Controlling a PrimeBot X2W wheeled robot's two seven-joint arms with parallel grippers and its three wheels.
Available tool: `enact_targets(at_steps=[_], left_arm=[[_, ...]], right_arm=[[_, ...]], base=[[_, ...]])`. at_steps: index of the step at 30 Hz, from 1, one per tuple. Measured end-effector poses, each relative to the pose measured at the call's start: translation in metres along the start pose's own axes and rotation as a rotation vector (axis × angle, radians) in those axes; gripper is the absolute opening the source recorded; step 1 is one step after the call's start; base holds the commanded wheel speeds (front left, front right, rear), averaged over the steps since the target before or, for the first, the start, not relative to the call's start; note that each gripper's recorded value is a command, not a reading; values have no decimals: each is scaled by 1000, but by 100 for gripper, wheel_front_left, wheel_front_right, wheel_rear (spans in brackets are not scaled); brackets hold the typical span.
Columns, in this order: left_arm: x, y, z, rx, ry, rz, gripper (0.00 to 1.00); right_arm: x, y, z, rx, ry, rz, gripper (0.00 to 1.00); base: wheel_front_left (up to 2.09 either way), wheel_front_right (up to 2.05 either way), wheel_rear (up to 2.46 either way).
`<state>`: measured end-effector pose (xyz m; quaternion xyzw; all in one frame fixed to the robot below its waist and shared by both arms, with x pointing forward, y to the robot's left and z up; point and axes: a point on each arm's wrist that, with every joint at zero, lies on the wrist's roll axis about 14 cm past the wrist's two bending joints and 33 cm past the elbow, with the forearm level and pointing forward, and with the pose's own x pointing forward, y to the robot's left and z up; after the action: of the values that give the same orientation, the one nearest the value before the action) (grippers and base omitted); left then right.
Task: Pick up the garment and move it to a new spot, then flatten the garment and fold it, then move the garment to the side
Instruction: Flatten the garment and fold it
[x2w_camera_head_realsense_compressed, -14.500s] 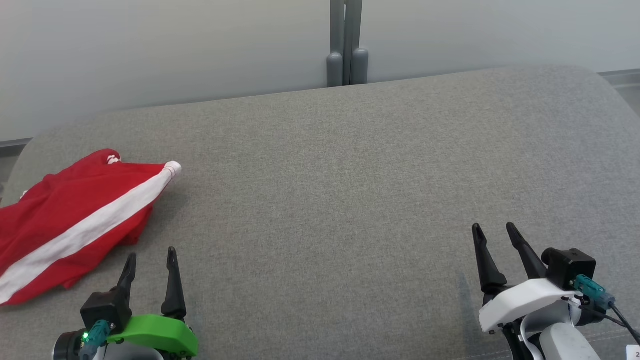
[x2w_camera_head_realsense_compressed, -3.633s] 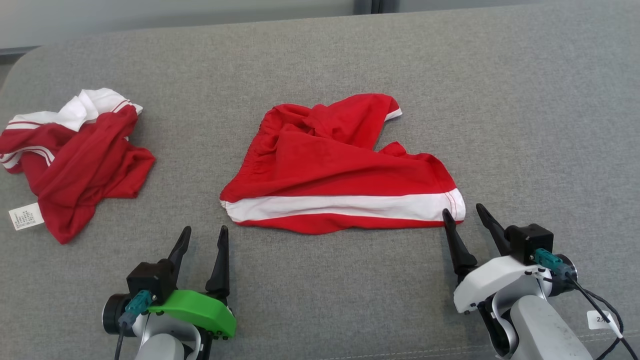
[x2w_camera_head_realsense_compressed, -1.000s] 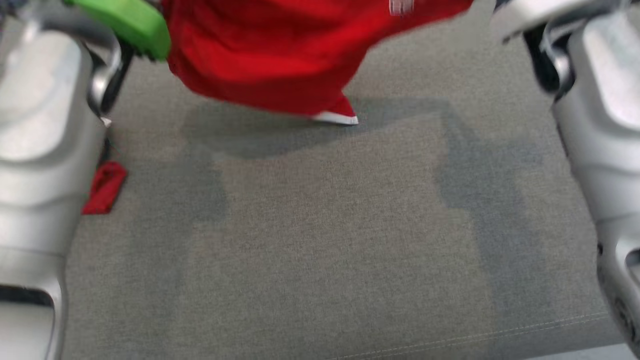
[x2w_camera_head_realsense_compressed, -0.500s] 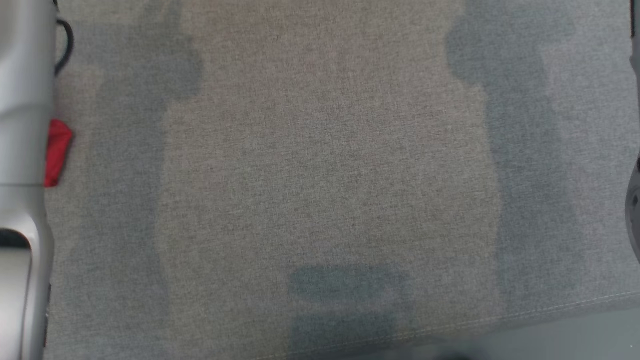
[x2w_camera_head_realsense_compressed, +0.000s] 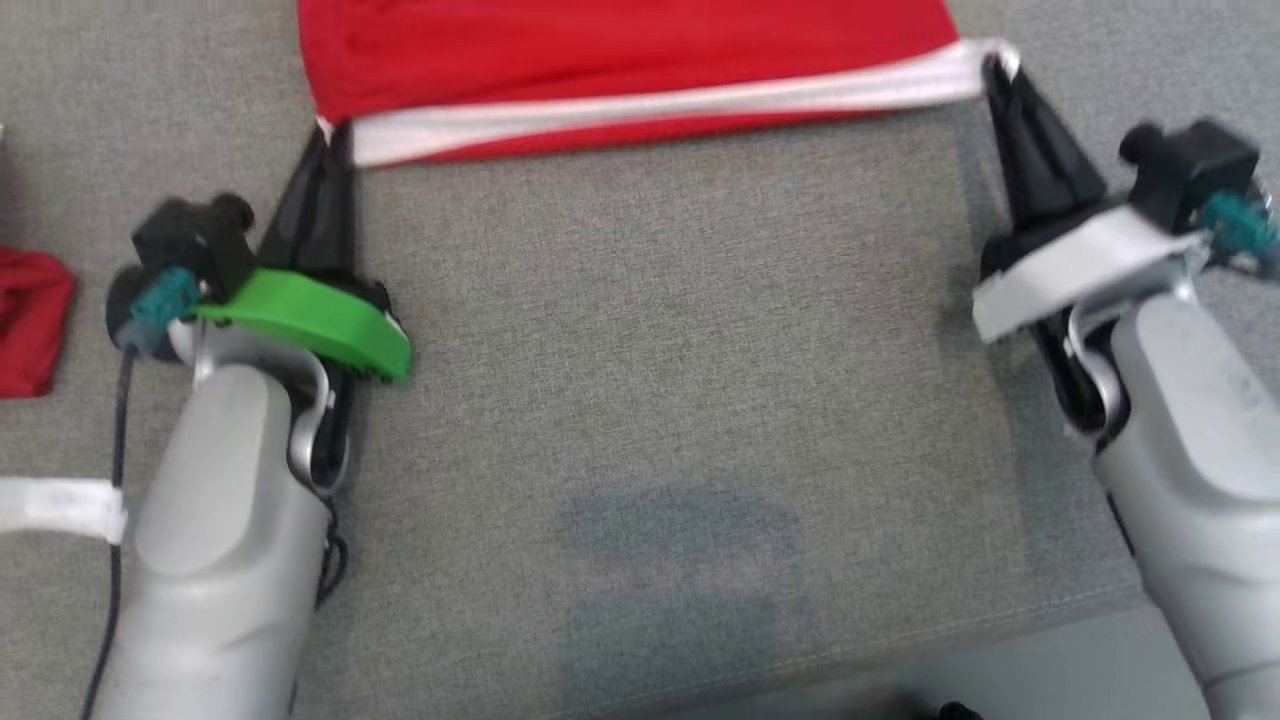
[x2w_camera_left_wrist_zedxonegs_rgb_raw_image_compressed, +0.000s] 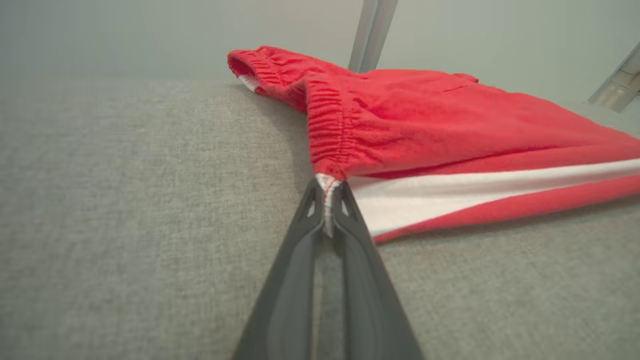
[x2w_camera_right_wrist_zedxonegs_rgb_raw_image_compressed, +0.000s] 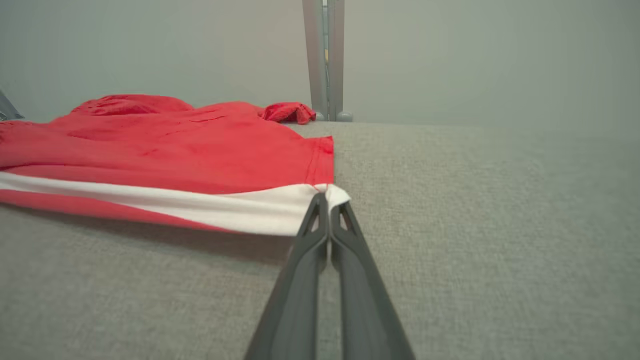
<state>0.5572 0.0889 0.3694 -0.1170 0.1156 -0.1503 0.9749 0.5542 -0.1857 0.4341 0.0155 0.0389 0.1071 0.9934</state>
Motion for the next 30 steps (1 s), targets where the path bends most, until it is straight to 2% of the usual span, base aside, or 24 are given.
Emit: enact_targets(at_steps=[4,10,20,26,30], left_arm=[[-34,-12,-23,-66,54,17,0],[-81,-24,-37,-119,96,47,0],[-201,-34,-67,-167,176,134,0],[-241,-33,-66,-166,150,172,0],[-248,-36,-53,-157,97,166,0]], right_arm=[[-50,2,-31,80,94,-45,0],[-102,8,-46,131,155,-87,0],[-202,34,-55,230,198,-121,0],[-242,52,-61,247,211,-98,0],[-241,51,-40,238,136,-88,0]], base=[[0,0,0],[0,0,0],[0,0,0],[0,0,0],[0,0,0]])
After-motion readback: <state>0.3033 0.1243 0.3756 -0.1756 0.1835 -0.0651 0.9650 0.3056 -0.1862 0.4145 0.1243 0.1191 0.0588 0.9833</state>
